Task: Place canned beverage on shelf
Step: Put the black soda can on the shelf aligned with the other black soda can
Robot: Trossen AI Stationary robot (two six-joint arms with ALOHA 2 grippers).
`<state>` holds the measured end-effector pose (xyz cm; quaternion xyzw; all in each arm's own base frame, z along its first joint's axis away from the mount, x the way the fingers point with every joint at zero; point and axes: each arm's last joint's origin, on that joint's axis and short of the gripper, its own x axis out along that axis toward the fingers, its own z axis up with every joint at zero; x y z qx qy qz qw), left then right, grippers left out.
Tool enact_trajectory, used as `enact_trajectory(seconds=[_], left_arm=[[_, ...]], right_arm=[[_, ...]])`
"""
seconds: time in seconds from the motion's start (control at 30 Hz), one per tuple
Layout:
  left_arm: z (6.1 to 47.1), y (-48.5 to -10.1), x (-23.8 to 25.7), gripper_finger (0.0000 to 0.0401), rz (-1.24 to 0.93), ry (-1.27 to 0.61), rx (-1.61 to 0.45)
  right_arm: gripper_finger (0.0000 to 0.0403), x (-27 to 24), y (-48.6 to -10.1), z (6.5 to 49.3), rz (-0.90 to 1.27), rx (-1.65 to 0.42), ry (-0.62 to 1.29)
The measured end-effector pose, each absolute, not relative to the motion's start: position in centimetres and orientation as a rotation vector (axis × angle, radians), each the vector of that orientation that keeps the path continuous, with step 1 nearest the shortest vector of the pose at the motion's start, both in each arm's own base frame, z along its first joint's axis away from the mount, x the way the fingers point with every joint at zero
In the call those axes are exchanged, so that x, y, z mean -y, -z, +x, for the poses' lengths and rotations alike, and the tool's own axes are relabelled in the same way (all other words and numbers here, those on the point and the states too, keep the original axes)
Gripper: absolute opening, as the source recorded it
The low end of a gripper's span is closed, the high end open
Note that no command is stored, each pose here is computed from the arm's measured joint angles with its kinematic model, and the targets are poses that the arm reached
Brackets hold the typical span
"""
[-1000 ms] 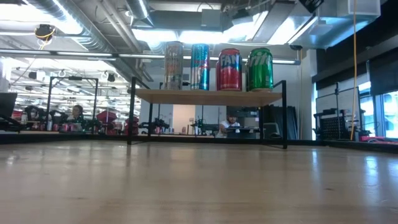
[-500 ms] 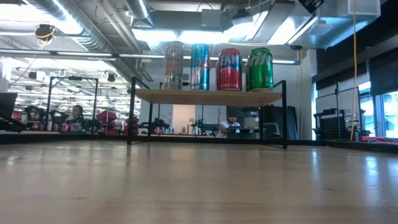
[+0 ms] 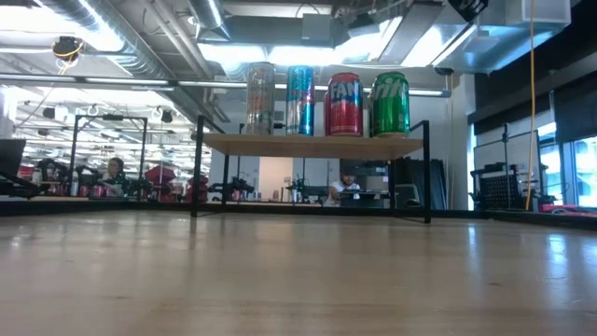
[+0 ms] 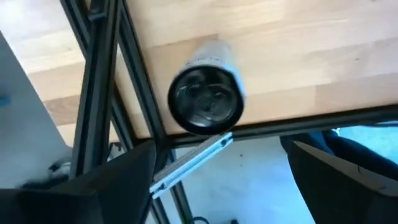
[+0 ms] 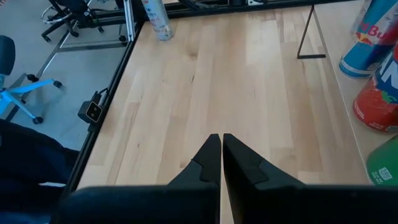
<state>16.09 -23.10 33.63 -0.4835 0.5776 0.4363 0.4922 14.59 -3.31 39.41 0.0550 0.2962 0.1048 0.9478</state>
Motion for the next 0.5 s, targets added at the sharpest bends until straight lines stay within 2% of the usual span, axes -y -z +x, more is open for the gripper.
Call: enact_trajectory(seconds=[0.5], left_arm=[[14.8,-28.0,24.5,0.0353,-1.079,-1.028,-1.374]], right_arm=[[0.001,3.3,-39.4,14.6,0.107,-0.606,-0.216]])
